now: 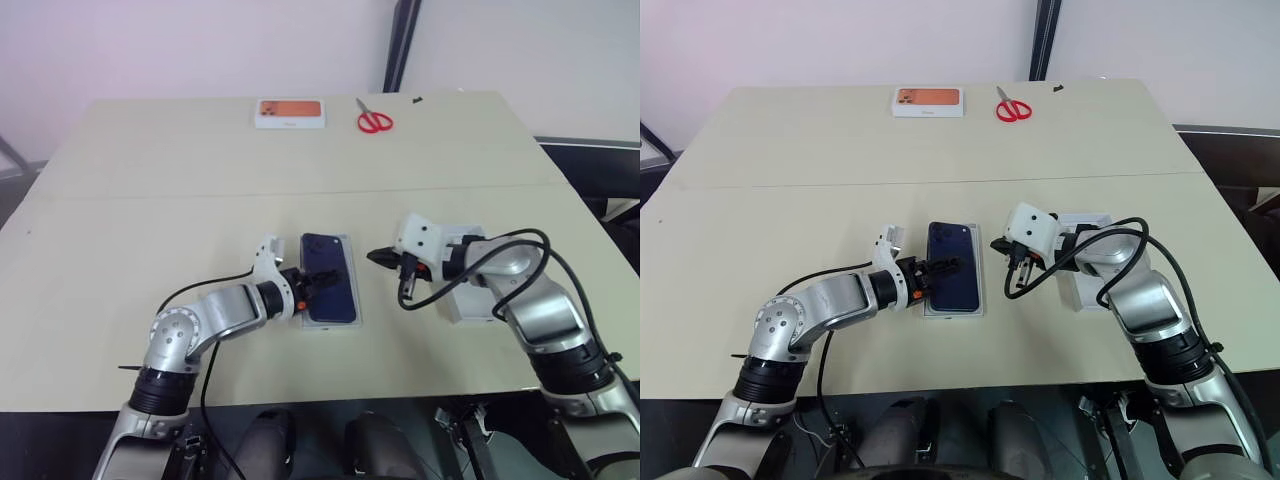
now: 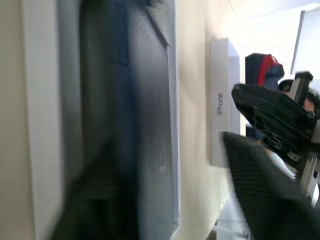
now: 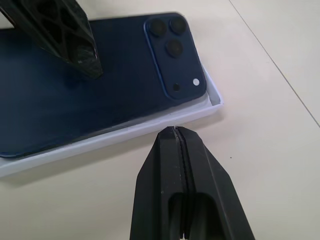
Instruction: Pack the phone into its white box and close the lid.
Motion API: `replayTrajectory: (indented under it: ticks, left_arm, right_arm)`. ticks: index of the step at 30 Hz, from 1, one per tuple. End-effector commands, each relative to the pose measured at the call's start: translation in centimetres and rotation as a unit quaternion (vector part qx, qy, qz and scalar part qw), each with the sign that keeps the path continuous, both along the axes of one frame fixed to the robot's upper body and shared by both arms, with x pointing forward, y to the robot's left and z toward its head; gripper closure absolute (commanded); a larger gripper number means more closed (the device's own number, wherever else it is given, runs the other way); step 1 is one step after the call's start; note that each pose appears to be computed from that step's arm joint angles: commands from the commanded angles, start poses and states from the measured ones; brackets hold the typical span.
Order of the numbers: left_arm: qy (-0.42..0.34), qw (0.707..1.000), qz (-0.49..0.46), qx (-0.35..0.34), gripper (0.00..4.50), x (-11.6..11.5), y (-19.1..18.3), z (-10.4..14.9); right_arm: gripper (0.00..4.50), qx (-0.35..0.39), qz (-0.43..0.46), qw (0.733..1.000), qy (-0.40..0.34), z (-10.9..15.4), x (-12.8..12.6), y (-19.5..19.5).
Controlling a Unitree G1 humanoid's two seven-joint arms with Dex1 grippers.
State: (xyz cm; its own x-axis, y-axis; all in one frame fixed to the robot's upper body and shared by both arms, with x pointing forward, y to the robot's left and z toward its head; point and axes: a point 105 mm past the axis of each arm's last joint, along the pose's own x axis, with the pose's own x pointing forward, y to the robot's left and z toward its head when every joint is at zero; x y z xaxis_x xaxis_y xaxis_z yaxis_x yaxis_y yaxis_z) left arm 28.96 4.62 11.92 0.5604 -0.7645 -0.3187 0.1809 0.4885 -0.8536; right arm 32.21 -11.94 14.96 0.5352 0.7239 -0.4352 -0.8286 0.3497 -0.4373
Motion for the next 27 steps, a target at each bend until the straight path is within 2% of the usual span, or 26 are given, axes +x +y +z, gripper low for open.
replayTrajectory:
  ticks: [1, 10, 16, 18, 22, 25, 27]
  left_arm:
    - [-0.018, 1.0, -0.019, 0.01, 0.1, -0.5, 0.5, 0.7]
    - [-0.074, 0.989, -0.056, 0.119, 0.1, -1.9, 6.5, 1.8]
    - [-0.1, 0.982, -0.07, 0.142, 0.1, -2.5, 8.5, 2.3]
    - [-0.105, 0.985, -0.064, 0.124, 0.1, -2.5, 9.0, 2.7]
    - [-0.134, 0.974, -0.05, 0.175, 0.1, -2.2, 11.5, 2.5]
    - [-0.207, 0.939, -0.021, 0.275, 0.1, -1.0, 15.0, 3.3]
    - [-0.297, 0.891, -0.017, 0.342, 0.1, -0.2, 16.2, 4.8]
  right_arm:
    - [4.5, 0.0, 0.005, 1.0, -0.015, 0.7, -0.1, 0.0]
    - [4.5, -0.002, 0.005, 1.0, -0.014, 0.6, 0.0, -0.2]
    - [4.5, -0.004, 0.006, 1.0, -0.013, 0.3, 0.2, -0.2]
    - [4.5, -0.003, 0.006, 1.0, -0.013, 0.3, 0.2, -0.2]
    - [4.5, -0.004, 0.007, 1.0, -0.014, 0.3, 0.2, -0.2]
    - [4.5, -0.022, -0.001, 1.0, -0.018, 0.1, 0.4, -0.7]
    - [4.5, -0.035, -0.003, 0.999, -0.019, -0.1, 0.4, -1.0]
